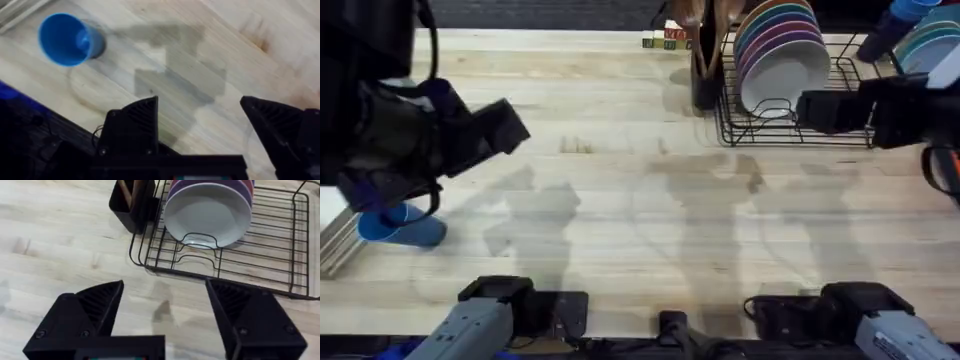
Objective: Pick up the cup on the table and put them onto the rack.
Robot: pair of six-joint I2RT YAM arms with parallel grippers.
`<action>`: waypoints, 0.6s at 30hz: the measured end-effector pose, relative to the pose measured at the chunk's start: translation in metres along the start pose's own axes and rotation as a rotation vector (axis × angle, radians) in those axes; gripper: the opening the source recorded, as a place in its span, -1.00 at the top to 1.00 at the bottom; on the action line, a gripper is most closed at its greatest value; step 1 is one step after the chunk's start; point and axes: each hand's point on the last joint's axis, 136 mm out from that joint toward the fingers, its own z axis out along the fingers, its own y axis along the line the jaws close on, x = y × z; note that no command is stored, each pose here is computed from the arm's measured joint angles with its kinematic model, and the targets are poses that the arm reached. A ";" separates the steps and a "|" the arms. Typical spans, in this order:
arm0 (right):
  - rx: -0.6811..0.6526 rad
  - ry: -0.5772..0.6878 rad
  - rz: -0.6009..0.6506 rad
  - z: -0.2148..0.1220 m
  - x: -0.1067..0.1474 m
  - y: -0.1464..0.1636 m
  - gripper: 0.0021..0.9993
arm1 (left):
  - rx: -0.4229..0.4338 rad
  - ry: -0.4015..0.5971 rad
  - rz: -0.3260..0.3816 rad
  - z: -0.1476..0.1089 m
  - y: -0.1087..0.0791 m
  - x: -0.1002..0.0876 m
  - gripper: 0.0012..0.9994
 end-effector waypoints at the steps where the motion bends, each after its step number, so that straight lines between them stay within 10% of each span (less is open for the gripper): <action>1: 0.000 -0.004 -0.001 0.000 -0.001 0.000 -0.99 | -0.012 -0.008 -0.016 -0.003 0.003 -0.001 -0.99; 18: 0.001 -0.012 -0.002 0.000 -0.003 0.000 -0.99 | -0.275 -0.021 -0.342 -0.015 0.081 -0.006 -0.99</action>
